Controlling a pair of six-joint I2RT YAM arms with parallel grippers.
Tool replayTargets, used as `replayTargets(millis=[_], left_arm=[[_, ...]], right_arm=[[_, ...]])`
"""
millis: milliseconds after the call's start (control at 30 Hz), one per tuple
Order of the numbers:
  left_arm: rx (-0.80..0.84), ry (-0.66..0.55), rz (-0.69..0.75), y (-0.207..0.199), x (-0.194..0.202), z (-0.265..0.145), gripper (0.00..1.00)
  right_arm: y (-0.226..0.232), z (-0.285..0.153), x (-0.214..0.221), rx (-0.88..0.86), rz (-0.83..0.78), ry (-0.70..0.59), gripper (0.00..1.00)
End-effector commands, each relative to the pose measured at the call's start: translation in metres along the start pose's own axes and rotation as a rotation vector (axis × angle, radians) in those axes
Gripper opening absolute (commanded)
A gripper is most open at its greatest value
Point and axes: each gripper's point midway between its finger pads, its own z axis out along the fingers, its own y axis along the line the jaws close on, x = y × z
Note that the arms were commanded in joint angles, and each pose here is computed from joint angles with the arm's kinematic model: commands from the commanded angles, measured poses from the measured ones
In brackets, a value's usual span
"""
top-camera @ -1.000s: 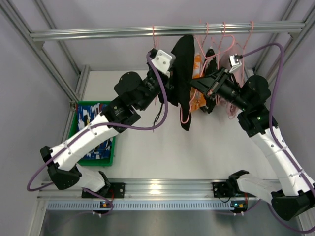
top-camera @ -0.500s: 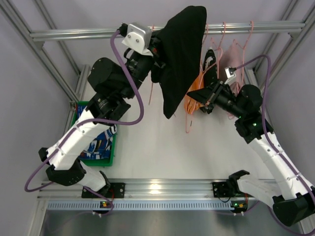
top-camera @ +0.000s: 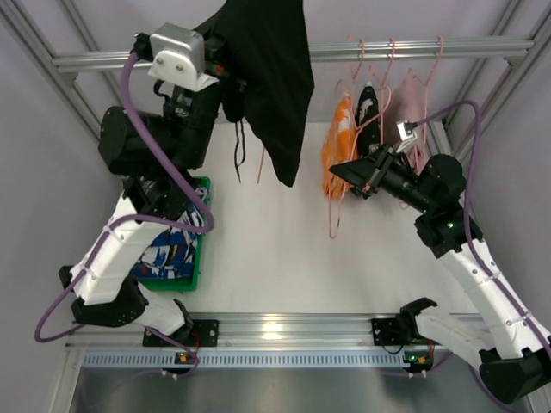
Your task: Remove the trousers from the hanger
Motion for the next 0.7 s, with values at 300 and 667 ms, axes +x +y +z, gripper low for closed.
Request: replayTargets(millis=[300,667], left_arm=[[-0.421,-0.105,0.287,0.176,-0.085,-0.111,0.00],[-0.747,0.163,0.488,0.226,-0.039,-0.285,0.00]], right_arm=[[0.029,-0.014,-0.001,-0.111,-0.134,0.012,0.00],[0.021,-0.006,0.009,-0.104,-0.125,0.061,0.00]])
